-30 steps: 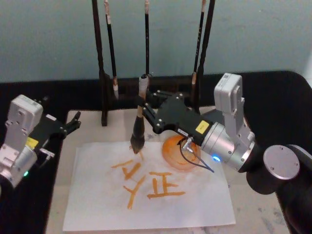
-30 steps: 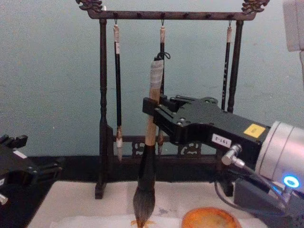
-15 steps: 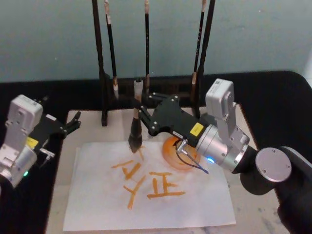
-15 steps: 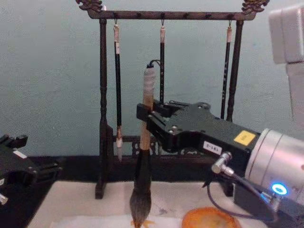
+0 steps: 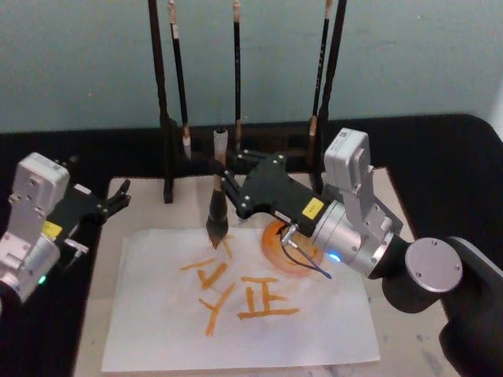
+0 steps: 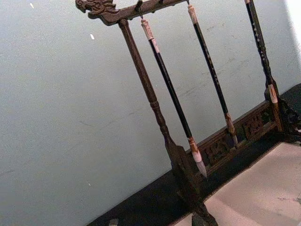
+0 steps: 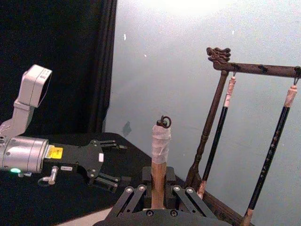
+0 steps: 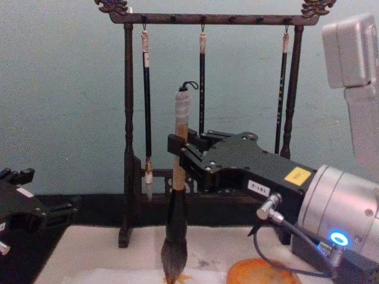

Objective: Pick up the brush from the inkstone, write on the paper, then place the brush back to its original position.

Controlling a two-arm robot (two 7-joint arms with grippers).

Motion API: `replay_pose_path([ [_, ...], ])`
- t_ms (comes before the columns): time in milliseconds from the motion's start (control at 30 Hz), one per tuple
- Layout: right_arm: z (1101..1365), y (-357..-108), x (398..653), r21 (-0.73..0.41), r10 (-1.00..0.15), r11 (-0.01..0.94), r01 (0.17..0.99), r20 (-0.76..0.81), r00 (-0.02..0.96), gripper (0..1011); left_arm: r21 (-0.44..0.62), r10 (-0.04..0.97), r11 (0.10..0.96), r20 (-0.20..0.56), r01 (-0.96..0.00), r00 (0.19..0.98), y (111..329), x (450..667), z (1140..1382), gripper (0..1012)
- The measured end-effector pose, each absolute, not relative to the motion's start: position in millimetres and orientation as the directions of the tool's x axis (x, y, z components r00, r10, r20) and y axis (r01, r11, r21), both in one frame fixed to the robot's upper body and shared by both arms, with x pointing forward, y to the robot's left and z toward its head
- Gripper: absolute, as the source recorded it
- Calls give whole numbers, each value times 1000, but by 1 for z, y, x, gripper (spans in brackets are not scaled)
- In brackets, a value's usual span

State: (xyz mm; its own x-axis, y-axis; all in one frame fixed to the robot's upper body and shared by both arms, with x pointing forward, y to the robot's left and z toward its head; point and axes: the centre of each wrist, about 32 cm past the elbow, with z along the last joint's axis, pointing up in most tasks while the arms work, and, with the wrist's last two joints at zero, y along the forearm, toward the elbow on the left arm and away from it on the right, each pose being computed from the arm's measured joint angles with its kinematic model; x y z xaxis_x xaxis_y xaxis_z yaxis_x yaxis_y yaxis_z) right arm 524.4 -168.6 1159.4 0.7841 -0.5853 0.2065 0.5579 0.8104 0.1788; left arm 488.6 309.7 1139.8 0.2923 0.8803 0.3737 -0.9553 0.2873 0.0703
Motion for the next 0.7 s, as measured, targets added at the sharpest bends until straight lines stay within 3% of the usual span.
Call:
replay_pose_path([
  [700,1157,-174,512,152,-561,828,540,205,802,168,70,880,287,374,-955,292,310,489,1140,1010],
])
